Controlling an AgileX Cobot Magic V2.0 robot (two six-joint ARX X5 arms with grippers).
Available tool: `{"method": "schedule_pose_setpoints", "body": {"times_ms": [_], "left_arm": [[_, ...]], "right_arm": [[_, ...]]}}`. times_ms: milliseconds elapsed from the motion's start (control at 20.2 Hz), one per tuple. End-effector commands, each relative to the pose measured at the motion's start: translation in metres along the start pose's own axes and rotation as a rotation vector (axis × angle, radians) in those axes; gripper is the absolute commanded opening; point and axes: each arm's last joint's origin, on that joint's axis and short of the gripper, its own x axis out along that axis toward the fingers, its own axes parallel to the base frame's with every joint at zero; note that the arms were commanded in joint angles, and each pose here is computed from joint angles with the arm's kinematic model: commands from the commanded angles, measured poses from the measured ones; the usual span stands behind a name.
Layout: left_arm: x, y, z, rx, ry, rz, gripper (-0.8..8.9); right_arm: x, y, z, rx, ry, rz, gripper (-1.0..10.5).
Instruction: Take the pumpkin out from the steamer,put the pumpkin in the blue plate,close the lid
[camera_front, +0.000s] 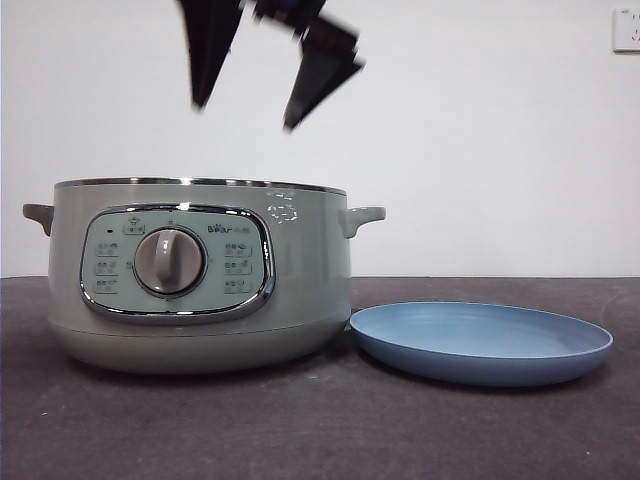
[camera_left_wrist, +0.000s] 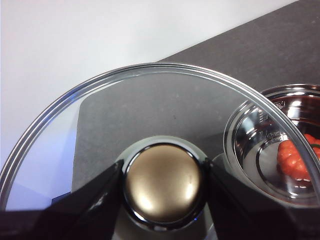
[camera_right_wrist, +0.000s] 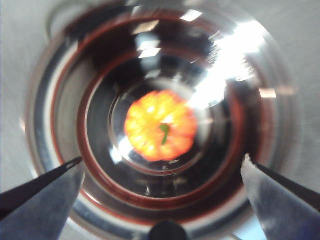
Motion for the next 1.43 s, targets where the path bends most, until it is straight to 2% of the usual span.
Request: {"method": "schedule_pose_setpoints", "body": {"times_ms": [49, 247, 840, 890, 939, 989, 1038, 1236, 1433], "left_arm": [[-0.007, 0.004, 0.004, -0.015, -0.050, 0.015, -0.13], [-0.007, 0.004, 0.004, -0.014, -0.049, 0.015, -0.13], [-0.006, 0.004, 0.003, -0.012, -0.039, 0.013, -0.13], [-0.006, 0.004, 0.002, -0.010, -0.034, 0.013, -0.13], [-0.006, 0.004, 0.002, -0.009, -0.033, 0.013, -0.13], [-0.006, 0.004, 0.002, -0.009, -0.033, 0.013, -0.13], [-0.006, 0.004, 0.002, -0.009, -0.033, 0.013, -0.13], [-0.006, 0.004, 0.002, -0.009, -0.033, 0.012, -0.13], [-0.005, 0.003, 0.004, -0.017, -0.048, 0.010, -0.13]], "right_arm": [[0.029, 0.003, 0.000, -0.042, 0.055, 0.006, 5.4], [0.059, 0.005, 0.001, -0.071, 0.070, 0.013, 5.4], [0.122, 0.006, -0.005, -0.071, 0.120, 0.052, 5.3], [0.122, 0.005, -0.004, -0.071, 0.112, 0.048, 5.1], [0.122, 0.006, -0.003, -0.072, 0.103, 0.044, 3.3], [0.122, 0.006, -0.003, -0.072, 0.104, 0.044, 0.6], [0.122, 0.006, -0.004, -0.072, 0.109, 0.044, -0.1], [0.103, 0.006, 0.000, -0.057, 0.087, 0.042, -0.1], [0.031, -0.009, -0.002, -0.029, 0.059, 0.022, -0.1]]}}
